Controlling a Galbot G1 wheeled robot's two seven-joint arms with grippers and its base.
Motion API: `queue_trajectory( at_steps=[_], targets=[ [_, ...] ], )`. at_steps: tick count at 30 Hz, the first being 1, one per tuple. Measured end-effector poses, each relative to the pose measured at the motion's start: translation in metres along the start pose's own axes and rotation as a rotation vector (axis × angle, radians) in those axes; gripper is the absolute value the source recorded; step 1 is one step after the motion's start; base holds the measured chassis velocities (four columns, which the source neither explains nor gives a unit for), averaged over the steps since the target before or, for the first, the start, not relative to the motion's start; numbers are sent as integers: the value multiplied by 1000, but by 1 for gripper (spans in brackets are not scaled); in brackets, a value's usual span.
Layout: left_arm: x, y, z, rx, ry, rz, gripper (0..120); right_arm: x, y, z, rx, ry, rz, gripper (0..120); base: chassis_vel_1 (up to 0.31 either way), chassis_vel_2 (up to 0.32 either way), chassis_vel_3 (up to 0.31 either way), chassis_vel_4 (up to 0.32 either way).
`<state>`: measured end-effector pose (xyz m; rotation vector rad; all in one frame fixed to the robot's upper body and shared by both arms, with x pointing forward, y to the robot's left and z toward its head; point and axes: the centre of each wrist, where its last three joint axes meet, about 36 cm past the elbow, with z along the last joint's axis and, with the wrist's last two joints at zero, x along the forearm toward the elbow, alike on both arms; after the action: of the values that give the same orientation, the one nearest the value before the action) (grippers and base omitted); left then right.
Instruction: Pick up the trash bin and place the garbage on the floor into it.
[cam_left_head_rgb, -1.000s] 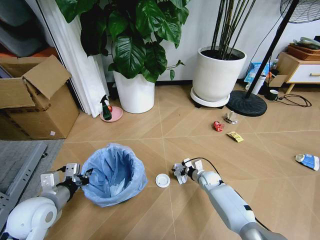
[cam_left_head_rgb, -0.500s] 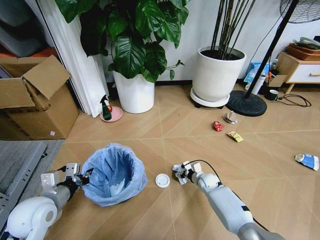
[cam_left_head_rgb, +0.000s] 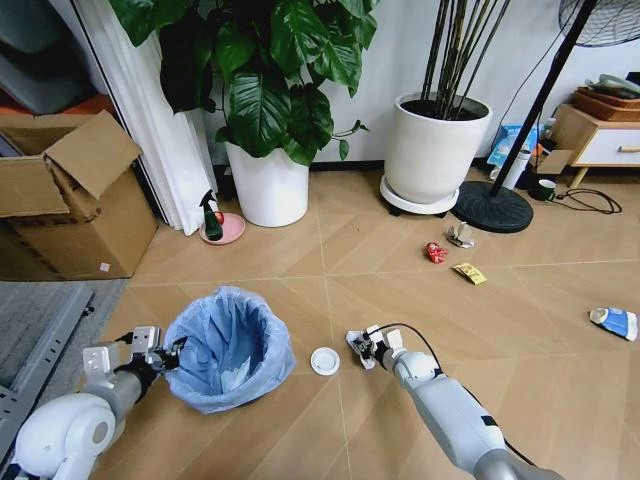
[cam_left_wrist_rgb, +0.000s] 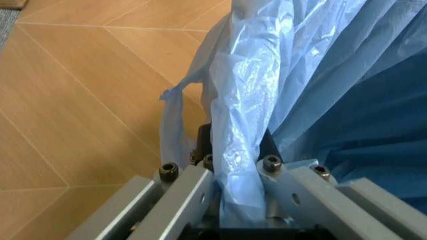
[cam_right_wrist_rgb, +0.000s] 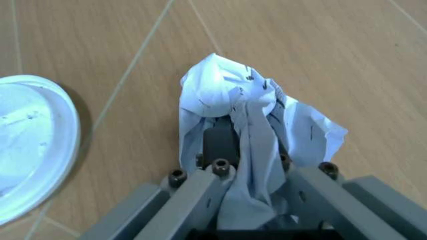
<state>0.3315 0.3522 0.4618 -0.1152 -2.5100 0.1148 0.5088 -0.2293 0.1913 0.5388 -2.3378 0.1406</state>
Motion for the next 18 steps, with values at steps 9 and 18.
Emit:
queue_trajectory(
  at_steps=[9, 18],
  targets=[
    [0, 0, 0, -2, 0, 0, 0, 4, -6, 3, -20, -4, 18, 0, 0, 0, 0, 0],
    [0, -1, -1, -4, -4, 3, 0, 19, -12, -53, -135, -131, 23, 0, 0, 0, 0, 0]
  ],
)
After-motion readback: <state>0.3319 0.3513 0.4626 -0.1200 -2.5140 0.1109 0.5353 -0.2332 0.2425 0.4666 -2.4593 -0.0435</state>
